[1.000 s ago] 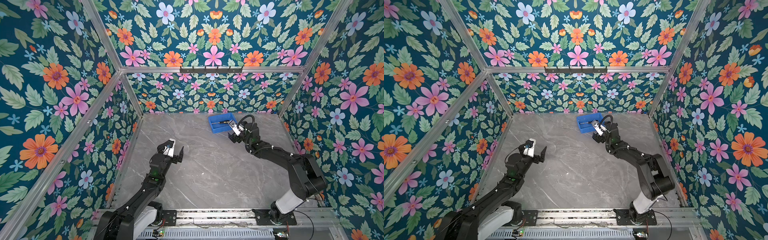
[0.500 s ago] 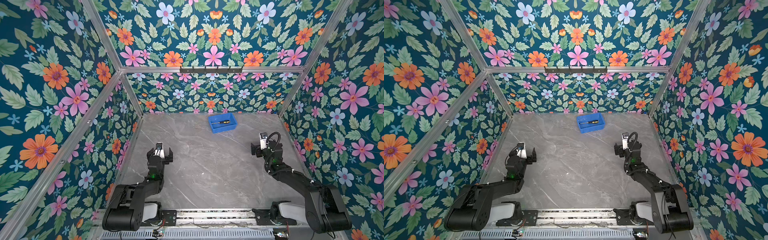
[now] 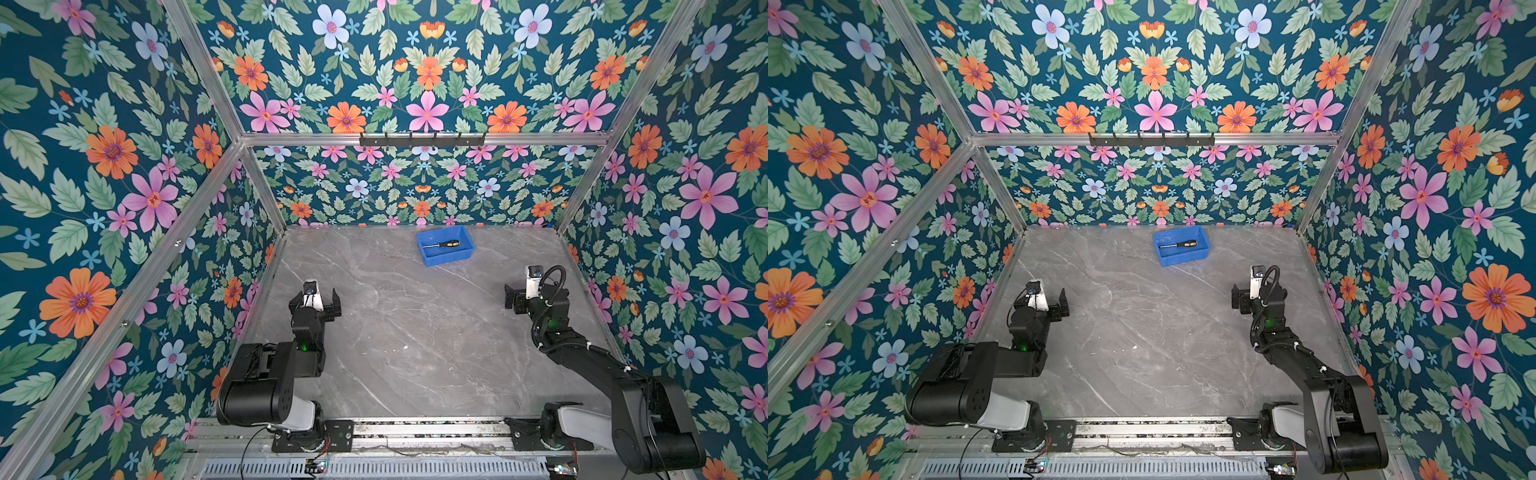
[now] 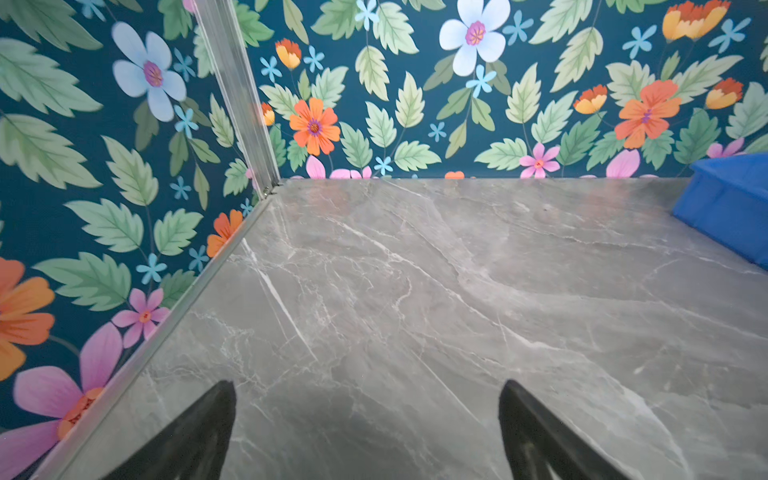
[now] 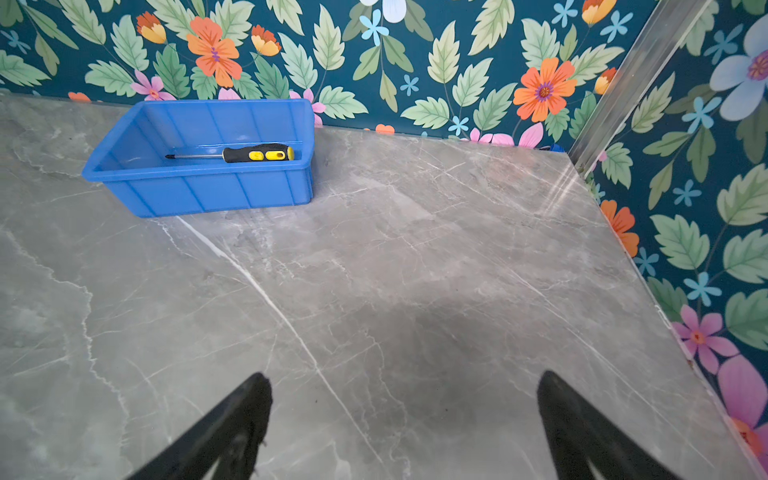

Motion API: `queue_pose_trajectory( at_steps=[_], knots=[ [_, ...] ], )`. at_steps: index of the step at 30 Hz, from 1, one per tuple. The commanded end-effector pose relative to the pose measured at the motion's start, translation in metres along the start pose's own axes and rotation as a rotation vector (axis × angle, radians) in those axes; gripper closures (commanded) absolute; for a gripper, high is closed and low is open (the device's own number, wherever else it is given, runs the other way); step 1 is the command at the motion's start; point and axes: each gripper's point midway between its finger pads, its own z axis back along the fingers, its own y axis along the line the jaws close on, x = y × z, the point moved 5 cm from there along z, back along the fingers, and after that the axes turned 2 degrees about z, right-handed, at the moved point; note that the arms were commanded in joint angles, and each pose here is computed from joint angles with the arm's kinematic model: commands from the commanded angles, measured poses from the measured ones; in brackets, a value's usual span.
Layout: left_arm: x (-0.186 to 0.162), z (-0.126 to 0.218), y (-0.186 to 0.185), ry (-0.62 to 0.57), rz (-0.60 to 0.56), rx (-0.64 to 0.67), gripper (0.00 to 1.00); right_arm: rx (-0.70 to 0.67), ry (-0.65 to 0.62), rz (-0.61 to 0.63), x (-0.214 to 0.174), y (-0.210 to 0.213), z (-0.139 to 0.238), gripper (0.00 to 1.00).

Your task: Put the screwdriver in the bin

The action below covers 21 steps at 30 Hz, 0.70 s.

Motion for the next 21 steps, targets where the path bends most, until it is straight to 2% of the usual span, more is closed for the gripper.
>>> queue_pose_trajectory(
  at_steps=[1, 4, 6, 8, 9, 11, 21],
  knots=[
    [0.006, -0.004, -0.004, -0.054, 0.02, -0.032, 0.0, 0.007, -0.018, -0.048, -0.001, 0.001, 0.0, 0.01],
    [0.002, -0.006, -0.006, -0.085, 0.015, -0.043, 0.0, -0.013, -0.035, -0.078, -0.019, -0.005, -0.003, 0.01],
    [-0.004, -0.011, -0.004, -0.016, 0.021, -0.034, 0.0, -0.026, -0.043, -0.089, -0.03, -0.006, -0.006, 0.01],
    [-0.002, -0.019, -0.005, -0.019, 0.018, -0.035, 0.0, -0.028, -0.046, -0.089, -0.036, -0.007, -0.012, 0.01],
    [-0.005, -0.021, -0.003, 0.017, 0.028, -0.023, 0.0, -0.028, -0.047, -0.112, -0.037, -0.01, -0.014, 0.01],
    [-0.003, -0.022, 0.0, 0.0, 0.037, -0.01, 0.0, -0.028, -0.024, -0.167, -0.045, -0.019, -0.018, 0.01],
    [-0.003, -0.021, 0.001, -0.002, 0.032, -0.002, 0.0, -0.03, -0.012, -0.179, -0.045, -0.023, -0.018, 0.01]
  ],
)
